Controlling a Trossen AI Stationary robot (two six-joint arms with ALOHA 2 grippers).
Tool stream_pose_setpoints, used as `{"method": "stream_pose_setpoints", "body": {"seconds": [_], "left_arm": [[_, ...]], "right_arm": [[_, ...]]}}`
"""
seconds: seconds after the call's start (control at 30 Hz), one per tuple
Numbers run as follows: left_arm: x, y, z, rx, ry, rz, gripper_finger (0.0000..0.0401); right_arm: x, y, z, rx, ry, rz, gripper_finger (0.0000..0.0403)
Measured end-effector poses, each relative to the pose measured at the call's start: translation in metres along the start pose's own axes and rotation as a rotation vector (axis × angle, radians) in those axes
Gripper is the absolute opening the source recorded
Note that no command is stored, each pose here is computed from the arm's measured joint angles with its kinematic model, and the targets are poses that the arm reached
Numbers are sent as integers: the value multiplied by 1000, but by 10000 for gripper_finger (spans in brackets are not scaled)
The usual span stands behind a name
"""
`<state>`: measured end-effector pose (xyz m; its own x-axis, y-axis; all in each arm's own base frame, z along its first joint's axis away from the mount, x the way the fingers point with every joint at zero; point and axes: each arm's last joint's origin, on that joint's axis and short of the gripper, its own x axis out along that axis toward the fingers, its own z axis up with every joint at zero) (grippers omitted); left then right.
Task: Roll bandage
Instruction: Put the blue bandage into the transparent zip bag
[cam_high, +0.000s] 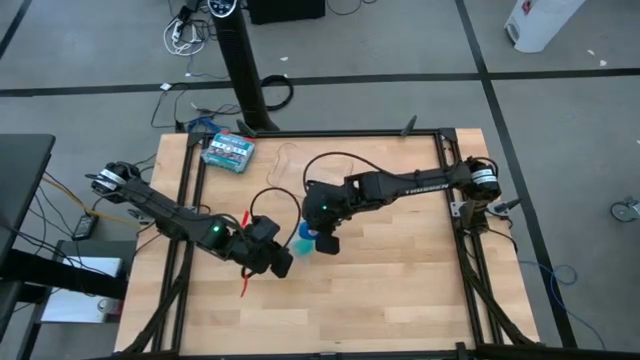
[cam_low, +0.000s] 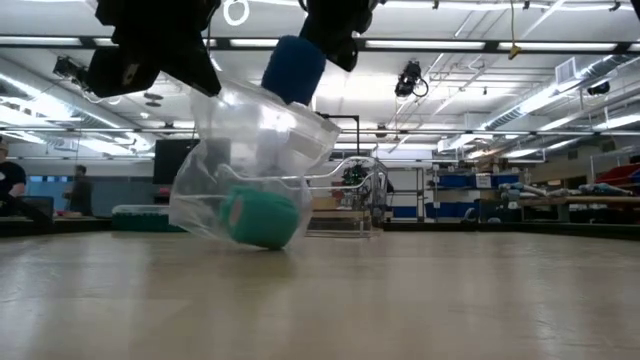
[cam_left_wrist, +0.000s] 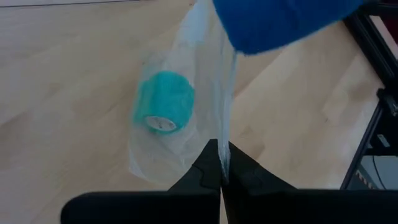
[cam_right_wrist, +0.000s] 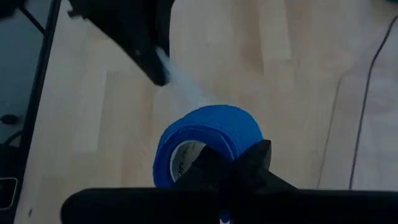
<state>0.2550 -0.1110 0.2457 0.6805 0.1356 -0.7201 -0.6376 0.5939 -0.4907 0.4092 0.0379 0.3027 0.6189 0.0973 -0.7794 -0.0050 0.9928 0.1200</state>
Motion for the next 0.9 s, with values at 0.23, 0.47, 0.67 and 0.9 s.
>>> {"method": "stream_pose_setpoints", "body": {"seconds": [0.23, 0.47, 0.67, 0.9], "left_arm": [[1, -1, 2, -15, -8, -10, 3], [1, -1, 3, -19, -13, -14, 3], [1, -1, 3, -35, -23, -13, 3], [1, -3, 5, -57, -49, -29, 3]], "right_arm": [[7, 2, -5, -18, 8, 9, 1], [8, 2, -5, -52, 0, 17, 1], [8, 4, -5, -48, 5, 54, 1], [8, 8, -6, -50, 8, 64, 1]]}}
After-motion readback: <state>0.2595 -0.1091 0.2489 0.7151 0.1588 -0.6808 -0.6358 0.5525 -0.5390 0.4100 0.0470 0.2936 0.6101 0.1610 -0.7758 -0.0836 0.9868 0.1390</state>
